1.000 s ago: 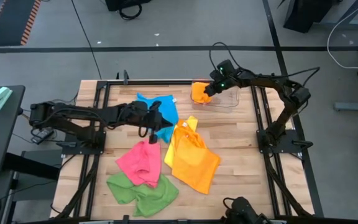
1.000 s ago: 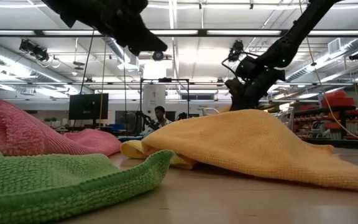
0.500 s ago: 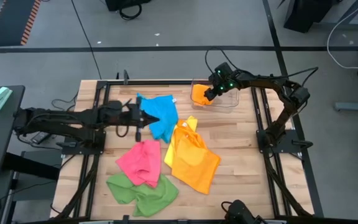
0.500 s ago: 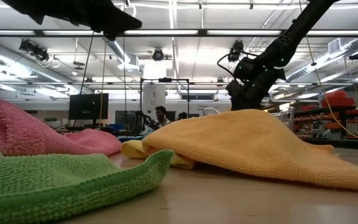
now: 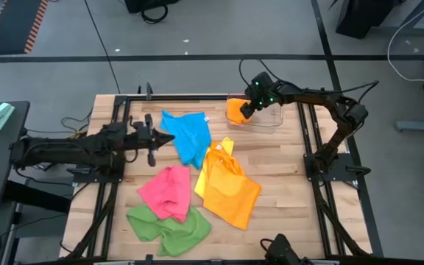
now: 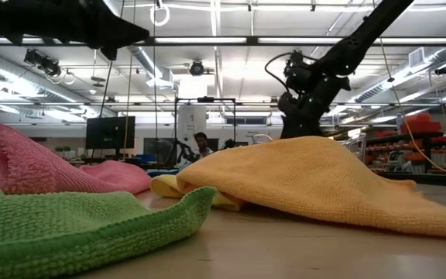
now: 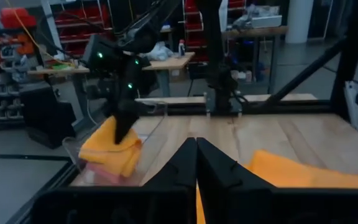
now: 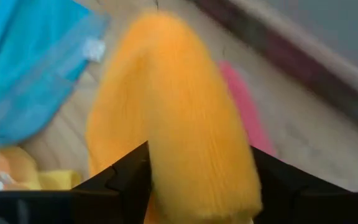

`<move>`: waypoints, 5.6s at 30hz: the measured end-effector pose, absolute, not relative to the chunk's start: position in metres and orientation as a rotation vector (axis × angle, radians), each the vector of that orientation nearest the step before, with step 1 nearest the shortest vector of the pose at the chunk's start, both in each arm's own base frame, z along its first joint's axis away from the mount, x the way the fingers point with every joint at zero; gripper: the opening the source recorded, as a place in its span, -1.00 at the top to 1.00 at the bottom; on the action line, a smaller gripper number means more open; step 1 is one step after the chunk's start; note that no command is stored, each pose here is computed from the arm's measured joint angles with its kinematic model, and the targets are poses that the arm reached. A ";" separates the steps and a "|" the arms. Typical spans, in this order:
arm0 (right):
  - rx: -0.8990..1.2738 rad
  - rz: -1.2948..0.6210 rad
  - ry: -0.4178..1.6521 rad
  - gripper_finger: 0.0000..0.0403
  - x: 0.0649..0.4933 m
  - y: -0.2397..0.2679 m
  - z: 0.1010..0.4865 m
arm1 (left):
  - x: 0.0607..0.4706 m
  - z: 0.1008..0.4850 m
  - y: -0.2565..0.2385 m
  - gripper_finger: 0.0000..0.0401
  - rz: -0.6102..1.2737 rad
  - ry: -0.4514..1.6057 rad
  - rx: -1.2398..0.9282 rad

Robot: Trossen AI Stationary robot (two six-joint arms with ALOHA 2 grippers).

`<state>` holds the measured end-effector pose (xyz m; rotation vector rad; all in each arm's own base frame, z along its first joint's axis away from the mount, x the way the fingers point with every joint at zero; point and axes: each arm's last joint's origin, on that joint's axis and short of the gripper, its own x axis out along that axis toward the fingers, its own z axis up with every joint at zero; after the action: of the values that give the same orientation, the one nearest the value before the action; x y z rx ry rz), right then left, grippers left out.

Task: Fold microfiber towels
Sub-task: Stack the folded right orange microfiber cloth on top of the folded pink microfiber cloth, then move the right orange microfiber cloth to the middle right of the table

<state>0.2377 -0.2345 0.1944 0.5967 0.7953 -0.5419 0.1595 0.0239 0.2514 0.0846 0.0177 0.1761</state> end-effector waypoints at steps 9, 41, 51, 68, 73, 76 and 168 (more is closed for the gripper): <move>0.491 -0.516 0.813 -0.10 0.243 -0.241 0.218 | 0.137 0.259 0.019 0.87 0.164 -0.025 0.062; 0.046 0.149 0.667 -0.10 0.318 -0.129 0.251 | 0.103 0.248 0.017 0.84 0.265 0.109 0.051; 0.020 0.154 0.818 -0.10 0.316 -0.098 0.237 | 0.102 0.254 0.019 0.96 0.310 0.028 -0.043; 0.210 0.274 1.170 -0.10 0.288 -0.024 0.179 | 0.102 0.251 0.018 0.92 0.313 0.050 -0.118; 0.317 0.331 1.281 -0.10 0.278 -0.013 0.177 | 0.112 0.248 0.020 0.93 0.316 0.080 -0.115; 0.345 0.355 1.257 -0.06 0.282 -0.005 0.176 | 0.118 0.247 0.021 0.89 0.318 0.093 -0.092; -0.360 -0.432 1.254 0.98 0.250 0.091 0.346 | 0.193 0.238 0.014 0.77 0.098 -0.015 -0.144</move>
<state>0.2502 0.0906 0.3458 -0.3596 1.2539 -0.4325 0.1928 0.0145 0.2380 -0.1441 -0.0151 0.0977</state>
